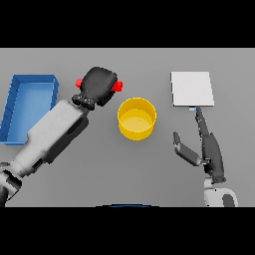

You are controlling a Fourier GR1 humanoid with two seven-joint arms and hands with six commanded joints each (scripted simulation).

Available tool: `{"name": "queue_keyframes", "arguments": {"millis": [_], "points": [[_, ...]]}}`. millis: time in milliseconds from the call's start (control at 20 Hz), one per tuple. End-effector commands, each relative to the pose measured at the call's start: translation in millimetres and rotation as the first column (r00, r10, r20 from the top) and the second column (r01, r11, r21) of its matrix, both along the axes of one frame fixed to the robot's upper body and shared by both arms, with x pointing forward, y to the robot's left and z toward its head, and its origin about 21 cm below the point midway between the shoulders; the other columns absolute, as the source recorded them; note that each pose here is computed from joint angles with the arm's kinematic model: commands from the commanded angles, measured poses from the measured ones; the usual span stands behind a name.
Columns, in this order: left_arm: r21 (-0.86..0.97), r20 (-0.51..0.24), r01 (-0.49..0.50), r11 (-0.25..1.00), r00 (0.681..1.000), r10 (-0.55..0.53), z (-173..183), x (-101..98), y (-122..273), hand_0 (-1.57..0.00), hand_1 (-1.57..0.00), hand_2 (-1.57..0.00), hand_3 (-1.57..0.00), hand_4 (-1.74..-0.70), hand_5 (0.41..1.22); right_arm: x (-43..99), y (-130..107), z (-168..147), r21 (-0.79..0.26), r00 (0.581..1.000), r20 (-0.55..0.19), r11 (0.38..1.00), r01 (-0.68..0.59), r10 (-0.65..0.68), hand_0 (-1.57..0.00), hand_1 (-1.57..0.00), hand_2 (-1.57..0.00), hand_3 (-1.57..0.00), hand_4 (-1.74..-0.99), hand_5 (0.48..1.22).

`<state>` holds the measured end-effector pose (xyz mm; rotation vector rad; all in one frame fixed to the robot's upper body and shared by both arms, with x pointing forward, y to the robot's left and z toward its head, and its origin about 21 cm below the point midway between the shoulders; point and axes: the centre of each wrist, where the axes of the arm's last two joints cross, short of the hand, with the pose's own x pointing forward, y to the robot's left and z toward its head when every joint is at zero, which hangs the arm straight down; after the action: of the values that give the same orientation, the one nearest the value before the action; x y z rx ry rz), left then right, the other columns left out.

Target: Pick up the red beaker and tilt it to pour out 1 green nut into yellow bowl. Pick up the yellow bowl and place it on the metallic measuring scale.

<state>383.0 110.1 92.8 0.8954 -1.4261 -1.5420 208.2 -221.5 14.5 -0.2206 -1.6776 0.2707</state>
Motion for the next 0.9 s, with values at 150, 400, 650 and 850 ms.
{"name": "queue_keyframes", "arguments": {"millis": [150,400,650,850], "points": [[0.226,-0.005,0.097,0.969,0.995,-0.098,13.1,1.0,-16.0,-1.57,-1.57,-1.57,-1.33,-1.69,1.213,-1.8,-1.5,-8.4,0.043,1.000,-0.001,0.999,0.012,-0.012,0.00,0.00,0.00,0.00,-1.288,0.685],[0.447,-0.037,0.241,0.861,0.967,-0.251,11.2,2.1,-37.3,-1.57,-1.57,-1.57,-1.45,-1.72,1.218,0.8,-0.6,-9.9,0.092,1.000,-0.006,0.995,0.021,-0.021,0.00,0.00,0.00,0.00,-1.294,0.653],[0.637,-0.051,0.268,0.723,0.950,-0.307,7.5,2.3,-52.3,-1.57,-1.57,-1.57,-1.53,-1.74,1.220,0.8,-2.8,-11.0,0.083,0.999,-0.009,0.996,0.034,-0.034,0.00,0.00,0.00,0.00,-1.293,0.631],[0.733,-0.044,0.279,0.621,0.929,-0.367,13.2,4.4,-63.0,-1.57,-1.57,-1.57,-1.55,-1.74,1.221,1.3,-0.7,-11.4,0.066,0.999,-0.010,0.997,0.043,-0.043,0.00,0.00,0.00,0.00,-1.278,0.609]]}}
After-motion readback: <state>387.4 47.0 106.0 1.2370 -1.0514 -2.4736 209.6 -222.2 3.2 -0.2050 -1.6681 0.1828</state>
